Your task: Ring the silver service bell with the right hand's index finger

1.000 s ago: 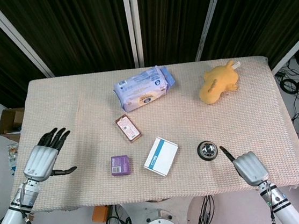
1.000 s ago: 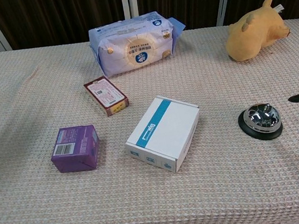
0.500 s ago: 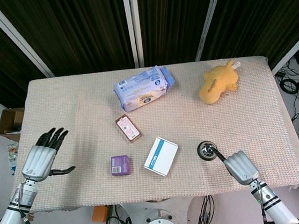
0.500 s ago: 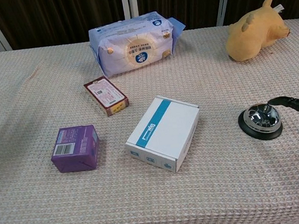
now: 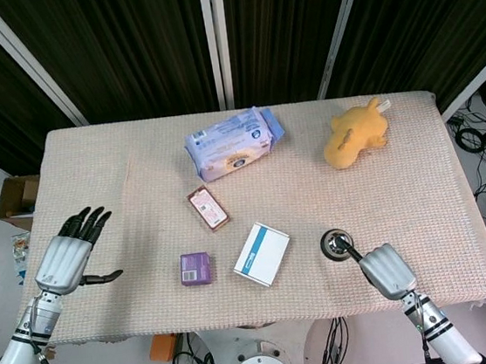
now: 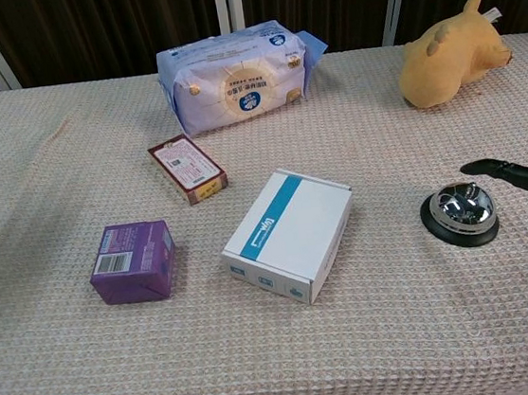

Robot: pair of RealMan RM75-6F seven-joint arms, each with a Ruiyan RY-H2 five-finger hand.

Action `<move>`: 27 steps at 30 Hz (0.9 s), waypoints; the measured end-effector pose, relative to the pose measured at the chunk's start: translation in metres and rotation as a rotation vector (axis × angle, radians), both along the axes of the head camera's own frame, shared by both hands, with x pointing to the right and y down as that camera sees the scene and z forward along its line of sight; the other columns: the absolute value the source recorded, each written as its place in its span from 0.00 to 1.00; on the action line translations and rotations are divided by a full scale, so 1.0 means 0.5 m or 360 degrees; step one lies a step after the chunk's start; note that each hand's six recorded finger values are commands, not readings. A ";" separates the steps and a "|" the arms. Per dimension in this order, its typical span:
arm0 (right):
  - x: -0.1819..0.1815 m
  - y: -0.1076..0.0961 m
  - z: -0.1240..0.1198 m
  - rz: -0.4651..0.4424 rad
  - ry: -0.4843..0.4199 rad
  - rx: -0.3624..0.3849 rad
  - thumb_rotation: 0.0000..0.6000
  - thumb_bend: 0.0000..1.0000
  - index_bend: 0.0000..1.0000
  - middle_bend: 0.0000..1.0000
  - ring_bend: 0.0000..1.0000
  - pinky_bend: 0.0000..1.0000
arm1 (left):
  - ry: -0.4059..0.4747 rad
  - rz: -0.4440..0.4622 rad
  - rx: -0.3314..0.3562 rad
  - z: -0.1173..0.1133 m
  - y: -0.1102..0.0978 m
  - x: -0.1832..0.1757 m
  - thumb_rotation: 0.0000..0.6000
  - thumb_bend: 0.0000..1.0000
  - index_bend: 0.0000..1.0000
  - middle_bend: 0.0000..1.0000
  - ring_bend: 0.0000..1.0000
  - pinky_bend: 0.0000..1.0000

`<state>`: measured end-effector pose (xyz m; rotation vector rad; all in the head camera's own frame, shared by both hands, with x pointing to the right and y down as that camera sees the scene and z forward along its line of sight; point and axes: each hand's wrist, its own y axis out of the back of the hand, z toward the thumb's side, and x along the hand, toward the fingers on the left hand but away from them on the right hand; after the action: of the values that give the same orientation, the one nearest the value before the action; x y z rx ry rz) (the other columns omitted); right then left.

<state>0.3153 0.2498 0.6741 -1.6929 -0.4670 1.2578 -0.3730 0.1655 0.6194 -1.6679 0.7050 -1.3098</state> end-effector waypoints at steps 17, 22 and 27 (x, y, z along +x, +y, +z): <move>0.008 0.005 0.009 0.0018 0.0025 -0.0045 1.00 0.74 0.00 0.91 0.85 0.98 | 0.0002 0.0003 -0.0002 -0.001 0.001 0.002 0.53 0.01 0.05 0.06 0.02 0.16; 0.008 -0.005 -0.009 0.0037 -0.0064 0.0039 1.00 0.72 0.00 0.91 0.85 0.98 | 0.0003 0.0006 -0.0005 0.000 0.002 0.003 0.53 0.01 0.05 0.06 0.02 0.16; 0.020 0.008 0.016 0.0031 0.0022 -0.0054 1.00 0.72 0.00 0.91 0.86 0.98 | 0.0005 0.0005 -0.0013 0.002 0.004 0.004 0.53 0.01 0.05 0.06 0.02 0.16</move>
<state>0.3252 0.2536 0.6823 -1.7106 -0.4573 1.2973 -0.3709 0.1674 0.6206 -1.6771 0.6993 -1.3097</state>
